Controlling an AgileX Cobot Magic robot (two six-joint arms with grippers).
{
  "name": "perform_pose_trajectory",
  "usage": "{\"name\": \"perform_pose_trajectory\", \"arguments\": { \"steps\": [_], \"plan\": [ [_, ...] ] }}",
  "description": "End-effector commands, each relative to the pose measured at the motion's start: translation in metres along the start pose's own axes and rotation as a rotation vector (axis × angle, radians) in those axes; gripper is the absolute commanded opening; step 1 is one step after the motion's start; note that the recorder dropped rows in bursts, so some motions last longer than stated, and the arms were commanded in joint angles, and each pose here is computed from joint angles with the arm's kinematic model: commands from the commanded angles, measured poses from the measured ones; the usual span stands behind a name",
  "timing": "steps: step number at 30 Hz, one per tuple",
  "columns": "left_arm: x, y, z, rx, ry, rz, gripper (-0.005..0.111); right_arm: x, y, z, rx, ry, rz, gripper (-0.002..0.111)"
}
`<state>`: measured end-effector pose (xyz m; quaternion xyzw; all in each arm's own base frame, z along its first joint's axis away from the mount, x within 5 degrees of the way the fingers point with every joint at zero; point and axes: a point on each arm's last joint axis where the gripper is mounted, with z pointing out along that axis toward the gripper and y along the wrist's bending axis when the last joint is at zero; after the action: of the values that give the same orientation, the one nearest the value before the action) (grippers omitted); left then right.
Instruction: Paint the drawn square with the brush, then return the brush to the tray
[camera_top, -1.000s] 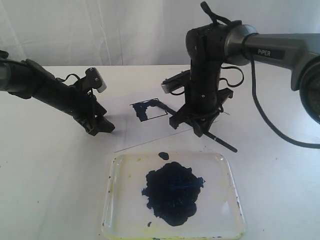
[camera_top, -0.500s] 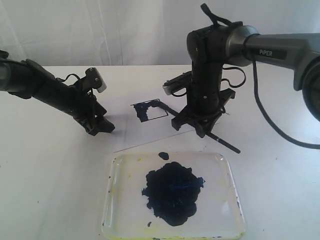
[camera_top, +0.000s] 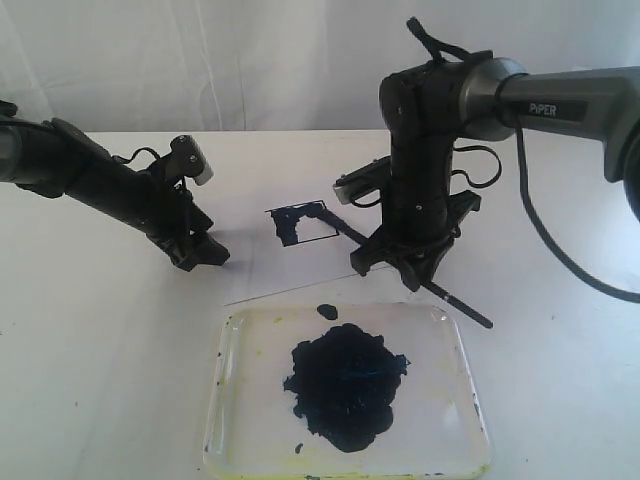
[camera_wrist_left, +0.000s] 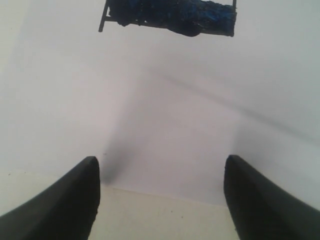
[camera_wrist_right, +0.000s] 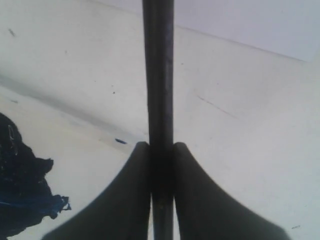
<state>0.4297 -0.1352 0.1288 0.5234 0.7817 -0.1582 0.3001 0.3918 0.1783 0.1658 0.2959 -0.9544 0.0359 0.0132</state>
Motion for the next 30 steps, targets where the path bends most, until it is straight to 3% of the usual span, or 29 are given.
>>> {"name": "perform_pose_trajectory", "arguments": {
  "steps": [1,17,30],
  "plan": [
    [0.018,-0.007,0.013,0.052,0.086,0.061,0.072,0.004,-0.002,-0.009,0.009,-0.012,-0.011,0.0],
    [0.018,-0.007,0.013,0.048,0.087,0.061,0.072,0.015,0.003,0.002,-0.032,0.038,-0.007,0.0],
    [0.018,-0.006,0.013,0.037,0.088,0.046,0.072,0.025,0.004,-0.018,-0.028,0.005,-0.005,0.0]
  ]
}}
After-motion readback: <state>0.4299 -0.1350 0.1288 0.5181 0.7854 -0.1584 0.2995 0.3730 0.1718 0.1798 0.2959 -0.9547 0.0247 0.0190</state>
